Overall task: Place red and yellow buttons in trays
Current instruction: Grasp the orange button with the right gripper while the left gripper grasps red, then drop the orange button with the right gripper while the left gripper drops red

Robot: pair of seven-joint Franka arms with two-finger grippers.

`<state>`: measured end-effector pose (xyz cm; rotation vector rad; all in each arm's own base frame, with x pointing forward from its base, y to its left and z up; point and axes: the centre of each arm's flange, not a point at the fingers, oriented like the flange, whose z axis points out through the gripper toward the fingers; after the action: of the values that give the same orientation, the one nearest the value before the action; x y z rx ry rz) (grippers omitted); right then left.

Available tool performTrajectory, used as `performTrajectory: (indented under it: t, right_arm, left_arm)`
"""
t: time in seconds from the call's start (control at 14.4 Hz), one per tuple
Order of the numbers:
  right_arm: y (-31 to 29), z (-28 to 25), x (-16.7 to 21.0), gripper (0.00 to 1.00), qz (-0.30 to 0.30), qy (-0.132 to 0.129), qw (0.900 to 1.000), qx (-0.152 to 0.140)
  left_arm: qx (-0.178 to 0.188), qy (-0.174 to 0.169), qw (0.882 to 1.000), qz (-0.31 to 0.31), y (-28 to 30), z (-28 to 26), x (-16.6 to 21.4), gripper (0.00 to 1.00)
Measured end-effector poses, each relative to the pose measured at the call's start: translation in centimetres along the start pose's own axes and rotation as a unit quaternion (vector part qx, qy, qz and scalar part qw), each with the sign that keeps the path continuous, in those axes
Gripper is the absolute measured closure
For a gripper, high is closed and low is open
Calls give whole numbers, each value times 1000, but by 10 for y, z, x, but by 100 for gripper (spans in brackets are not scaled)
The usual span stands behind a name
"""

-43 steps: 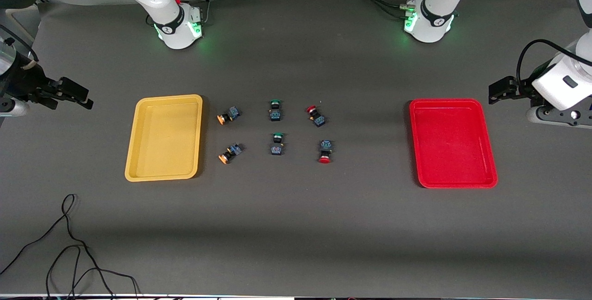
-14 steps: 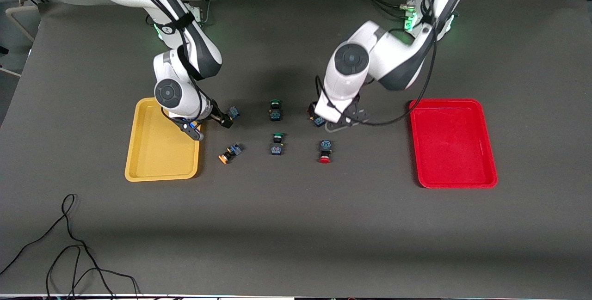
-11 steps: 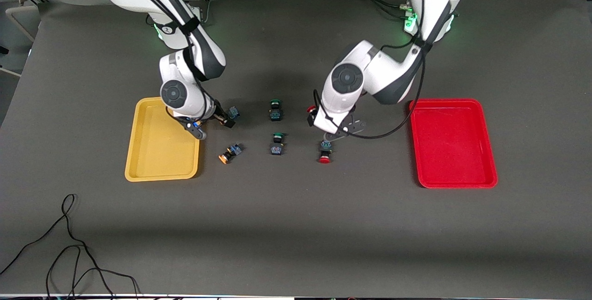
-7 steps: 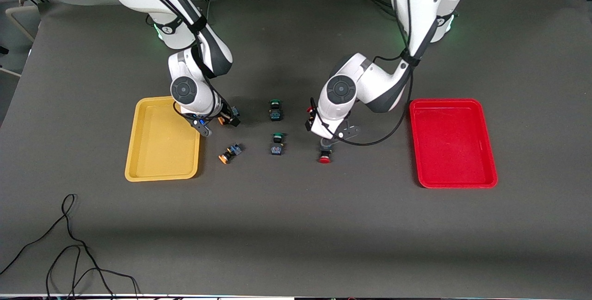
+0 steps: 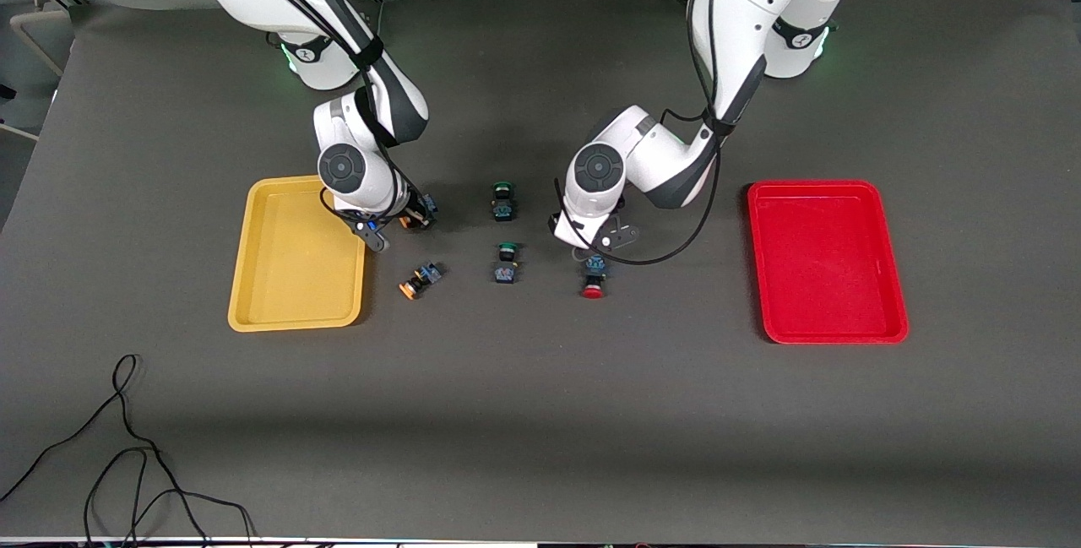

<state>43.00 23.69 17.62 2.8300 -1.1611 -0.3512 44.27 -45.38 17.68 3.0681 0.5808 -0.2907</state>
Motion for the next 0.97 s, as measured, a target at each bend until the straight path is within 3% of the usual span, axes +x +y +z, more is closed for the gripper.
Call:
performTrajectory:
  t: [0.07,0.21,0.35,0.62,0.83,0.97]
  right_arm:
    - [0,0,-1,60,-1,0,1000,1]
    - [-1,-1,-1,61,-1,1,1000,2]
    - [-1,-7,-1,61,-1,-1,1000,3]
    - [18,-79,23,61,12,-23,1000,8]
    - [65,-143,75,61,-3,-25,999,26]
    - [96,-153,107,61,-7,-23,999,30]
  left_arm:
    - [1,0,1000,0,0,0,0,15]
    - [4,-1,1000,-1,-1,0,0,40]
    - [8,-3,1000,-2,0,-2,2,59]
    - [26,-14,1000,-5,-2,-51,38,59]
    - [35,-26,996,76,-21,-129,69,59]
    - [36,-32,989,140,-49,-177,86,59]
